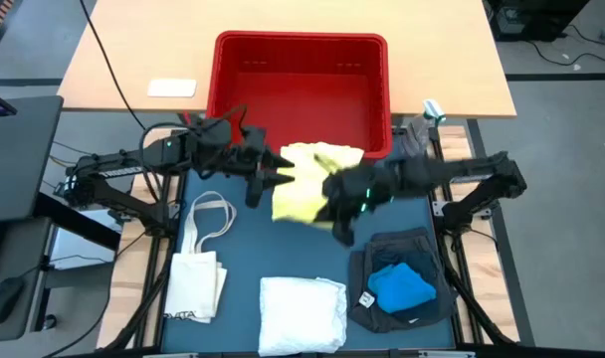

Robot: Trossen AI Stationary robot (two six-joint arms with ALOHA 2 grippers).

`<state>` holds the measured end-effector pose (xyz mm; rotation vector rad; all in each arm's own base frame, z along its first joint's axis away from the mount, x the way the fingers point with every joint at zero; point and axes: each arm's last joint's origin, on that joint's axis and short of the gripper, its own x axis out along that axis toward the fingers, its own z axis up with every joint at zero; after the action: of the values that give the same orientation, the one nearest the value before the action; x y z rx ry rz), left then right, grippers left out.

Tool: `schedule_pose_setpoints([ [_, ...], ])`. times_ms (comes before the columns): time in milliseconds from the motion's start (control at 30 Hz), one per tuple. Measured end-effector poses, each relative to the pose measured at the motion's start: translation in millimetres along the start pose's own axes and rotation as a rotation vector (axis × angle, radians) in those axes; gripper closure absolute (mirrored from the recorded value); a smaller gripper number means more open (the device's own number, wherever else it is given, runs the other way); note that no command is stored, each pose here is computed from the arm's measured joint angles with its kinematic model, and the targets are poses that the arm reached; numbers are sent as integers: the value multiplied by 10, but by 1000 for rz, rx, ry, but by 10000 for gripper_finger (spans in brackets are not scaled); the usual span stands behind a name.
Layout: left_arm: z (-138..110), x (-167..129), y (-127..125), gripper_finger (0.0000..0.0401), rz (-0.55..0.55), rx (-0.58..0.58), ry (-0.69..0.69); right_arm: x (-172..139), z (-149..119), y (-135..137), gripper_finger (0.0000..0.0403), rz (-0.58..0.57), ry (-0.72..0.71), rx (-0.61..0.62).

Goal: Fold Laundry from Bin
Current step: Remove the yellow shirt from the bin, then fold the yellow shirt

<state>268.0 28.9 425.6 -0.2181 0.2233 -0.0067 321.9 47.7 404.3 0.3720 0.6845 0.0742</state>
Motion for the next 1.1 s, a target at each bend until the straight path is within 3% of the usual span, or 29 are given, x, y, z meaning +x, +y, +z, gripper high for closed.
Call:
schedule_pose_setpoints([
  [167, -138, 6, -105, 216, -20, -38, 127, 471, -448, 211, 388, 38, -22, 125],
  [400, -358, -22, -293, 216, -50, -87, 330, 1000, -1161, 371, 388, 50, 6, 422],
  [633, -498, -39, -573, 216, -87, -46, 400, 1385, -1544, 524, 388, 22, 134, 509],
  [867, -529, -56, -685, 216, -89, -23, 402, 1433, -1509, 451, 388, -19, 95, 562],
  [1100, -511, -45, -596, 216, -36, 41, 388, 1231, -1244, -47, 388, -197, 98, 442],
])
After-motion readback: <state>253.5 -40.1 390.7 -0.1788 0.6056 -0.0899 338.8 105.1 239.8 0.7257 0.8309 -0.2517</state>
